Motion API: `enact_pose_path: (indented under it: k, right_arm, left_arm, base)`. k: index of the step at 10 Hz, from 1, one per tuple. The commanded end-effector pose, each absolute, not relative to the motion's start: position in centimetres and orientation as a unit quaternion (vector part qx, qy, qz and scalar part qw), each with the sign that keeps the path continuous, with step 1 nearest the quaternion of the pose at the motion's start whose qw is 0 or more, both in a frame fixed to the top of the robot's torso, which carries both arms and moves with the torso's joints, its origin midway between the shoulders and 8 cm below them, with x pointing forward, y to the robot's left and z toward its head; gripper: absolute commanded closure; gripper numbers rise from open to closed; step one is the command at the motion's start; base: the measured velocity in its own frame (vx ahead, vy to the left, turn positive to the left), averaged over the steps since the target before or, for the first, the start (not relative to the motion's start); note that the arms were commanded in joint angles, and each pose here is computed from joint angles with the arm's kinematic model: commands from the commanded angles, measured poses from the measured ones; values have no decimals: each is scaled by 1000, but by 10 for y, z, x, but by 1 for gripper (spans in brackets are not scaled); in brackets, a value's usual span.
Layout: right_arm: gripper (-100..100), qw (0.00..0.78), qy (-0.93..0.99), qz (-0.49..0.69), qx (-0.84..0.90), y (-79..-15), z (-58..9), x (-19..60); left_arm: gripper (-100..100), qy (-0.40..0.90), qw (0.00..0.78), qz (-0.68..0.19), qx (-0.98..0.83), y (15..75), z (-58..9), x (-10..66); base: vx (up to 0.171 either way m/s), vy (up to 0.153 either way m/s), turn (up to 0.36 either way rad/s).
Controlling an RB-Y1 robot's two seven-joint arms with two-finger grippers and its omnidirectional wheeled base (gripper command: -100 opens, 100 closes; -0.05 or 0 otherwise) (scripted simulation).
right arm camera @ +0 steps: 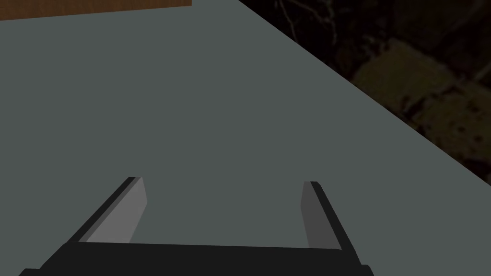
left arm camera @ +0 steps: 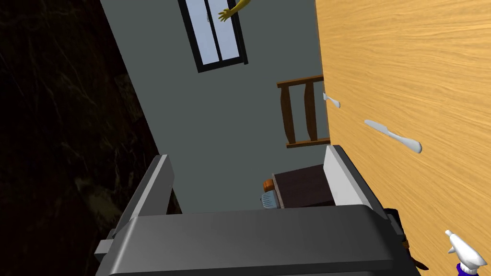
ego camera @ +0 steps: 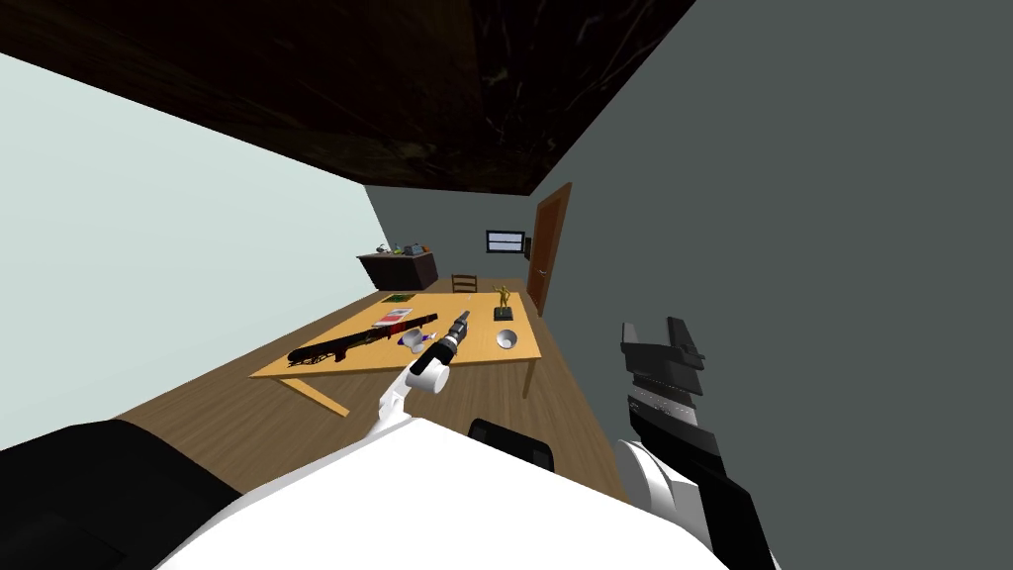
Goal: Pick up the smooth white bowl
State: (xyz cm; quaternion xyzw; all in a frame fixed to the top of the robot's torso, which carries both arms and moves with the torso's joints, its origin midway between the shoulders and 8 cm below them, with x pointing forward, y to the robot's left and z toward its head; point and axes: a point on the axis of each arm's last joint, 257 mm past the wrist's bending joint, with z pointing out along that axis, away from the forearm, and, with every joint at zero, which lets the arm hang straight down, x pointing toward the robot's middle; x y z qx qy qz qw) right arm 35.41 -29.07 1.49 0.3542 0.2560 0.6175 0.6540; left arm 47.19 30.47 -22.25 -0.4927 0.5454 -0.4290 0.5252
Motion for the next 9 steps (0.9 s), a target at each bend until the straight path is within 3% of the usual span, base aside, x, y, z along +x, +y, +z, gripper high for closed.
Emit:
enact_pose_path:
  k: [1, 9]
  right_arm:
    - [0, 654, 256, 617, 354, -291, 15, 354]
    - [0, 654, 256, 617, 354, -291, 15, 354]
  left_arm:
    - [-100, 557, 511, -414, -508, 310, -239, 476]
    - [-100, 606, 445, -342, -564, 324, -309, 481]
  base:
    - [6, -54, 33]
    - [16, -50, 19]
